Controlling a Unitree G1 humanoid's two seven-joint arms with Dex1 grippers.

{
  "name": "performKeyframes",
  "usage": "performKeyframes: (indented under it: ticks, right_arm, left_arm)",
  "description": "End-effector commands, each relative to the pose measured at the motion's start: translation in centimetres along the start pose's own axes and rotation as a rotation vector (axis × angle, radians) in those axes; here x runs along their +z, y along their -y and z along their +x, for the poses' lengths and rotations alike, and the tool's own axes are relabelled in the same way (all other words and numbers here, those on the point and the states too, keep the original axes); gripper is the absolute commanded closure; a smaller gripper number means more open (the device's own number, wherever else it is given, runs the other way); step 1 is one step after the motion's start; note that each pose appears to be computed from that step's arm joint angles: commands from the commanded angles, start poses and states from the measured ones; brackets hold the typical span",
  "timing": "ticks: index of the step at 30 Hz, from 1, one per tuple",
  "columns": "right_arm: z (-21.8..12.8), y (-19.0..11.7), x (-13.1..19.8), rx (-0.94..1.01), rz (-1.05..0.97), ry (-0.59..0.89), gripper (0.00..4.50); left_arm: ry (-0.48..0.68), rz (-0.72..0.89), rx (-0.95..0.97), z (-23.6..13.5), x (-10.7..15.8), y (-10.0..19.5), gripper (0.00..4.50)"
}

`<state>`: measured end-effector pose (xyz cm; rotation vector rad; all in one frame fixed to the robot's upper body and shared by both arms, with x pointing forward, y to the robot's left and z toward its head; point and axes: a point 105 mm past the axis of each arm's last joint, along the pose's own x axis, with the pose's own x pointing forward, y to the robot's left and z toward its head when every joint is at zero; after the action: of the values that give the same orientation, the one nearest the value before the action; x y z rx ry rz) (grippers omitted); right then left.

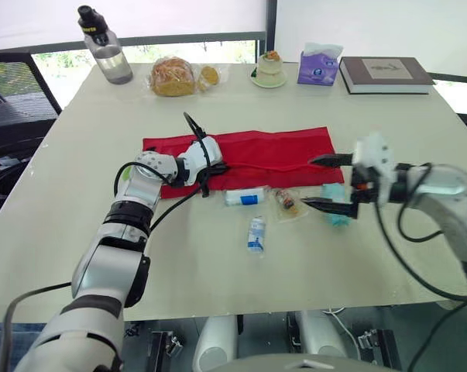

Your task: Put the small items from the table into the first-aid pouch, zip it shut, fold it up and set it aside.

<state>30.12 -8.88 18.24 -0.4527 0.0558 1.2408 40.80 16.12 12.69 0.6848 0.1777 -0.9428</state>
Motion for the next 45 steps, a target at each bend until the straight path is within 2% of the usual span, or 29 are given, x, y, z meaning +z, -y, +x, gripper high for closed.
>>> performKeyframes:
  ticks: [1, 4, 8, 19, 20, 21, 23, 27, 28, 29, 39, 42, 44, 45]
  right_arm:
    - [1.9, 0.2, 1.5, 0.031, -0.111, 0.021, 0.00]
    - [5.5, 0.1, 1.6, 0.106, -0.227, -0.057, 0.00]
    - [8.0, 0.4, 0.6, 0.154, -0.315, -0.182, 0.00]
    - [10.7, -0.1, -0.2, 0.240, -0.369, -0.291, 0.00]
    - [10.8, 0.0, -0.3, 0.242, -0.383, -0.302, 0.57]
    - [10.9, 0.2, -0.4, 0.241, -0.394, -0.318, 0.85]
    - [11.1, 0.6, -0.7, 0.234, -0.412, -0.343, 1.77]
    - [11.7, 1.0, -0.9, 0.216, -0.417, -0.356, 3.91]
    - [11.7, 1.2, -1.0, 0.208, -0.418, -0.366, 4.33]
    - [11.8, 1.4, -1.2, 0.202, -0.423, -0.381, 4.43]
    - [11.3, 1.7, -1.6, 0.215, -0.371, -0.386, 4.43]
    - [11.1, 1.3, -1.5, 0.223, -0.356, -0.383, 3.51]
    - [11.1, 1.1, -1.5, 0.228, -0.346, -0.388, 2.71]
    - [11.0, 1.0, -1.6, 0.231, -0.342, -0.393, 2.71]
  left_arm:
    - [0.050, 0.017, 0.038, -0.2, 1.7, -0.8, 4.46]
    - [0.046, 0.017, 0.035, -0.1, 1.5, -0.4, 4.46]
    - [0.050, 0.010, 0.044, -0.1, 1.6, -0.4, 4.46]
    - [0.051, 0.001, 0.049, -0.1, 1.6, -0.2, 4.46]
    - [0.053, -0.003, 0.051, -0.1, 1.5, -0.2, 4.50]
    - [0.053, -0.008, 0.053, -0.2, 1.5, -0.2, 4.50]
    - [0.053, -0.012, 0.055, -0.1, 1.4, -0.2, 4.50]
    - [0.056, -0.018, 0.054, -0.1, 1.3, 0.0, 4.50]
    - [0.057, -0.018, 0.055, 0.0, 1.3, 0.0, 4.50]
    - [0.057, -0.019, 0.056, 0.0, 1.3, 0.0, 4.50]
    - [0.056, -0.024, 0.061, 0.0, 1.2, -0.1, 4.50]
    - [0.056, -0.026, 0.061, 0.0, 1.1, 0.0, 4.50]
    - [0.056, -0.027, 0.062, 0.0, 1.1, 0.0, 4.50]
    - [0.056, -0.027, 0.062, 0.1, 1.1, 0.0, 4.50]
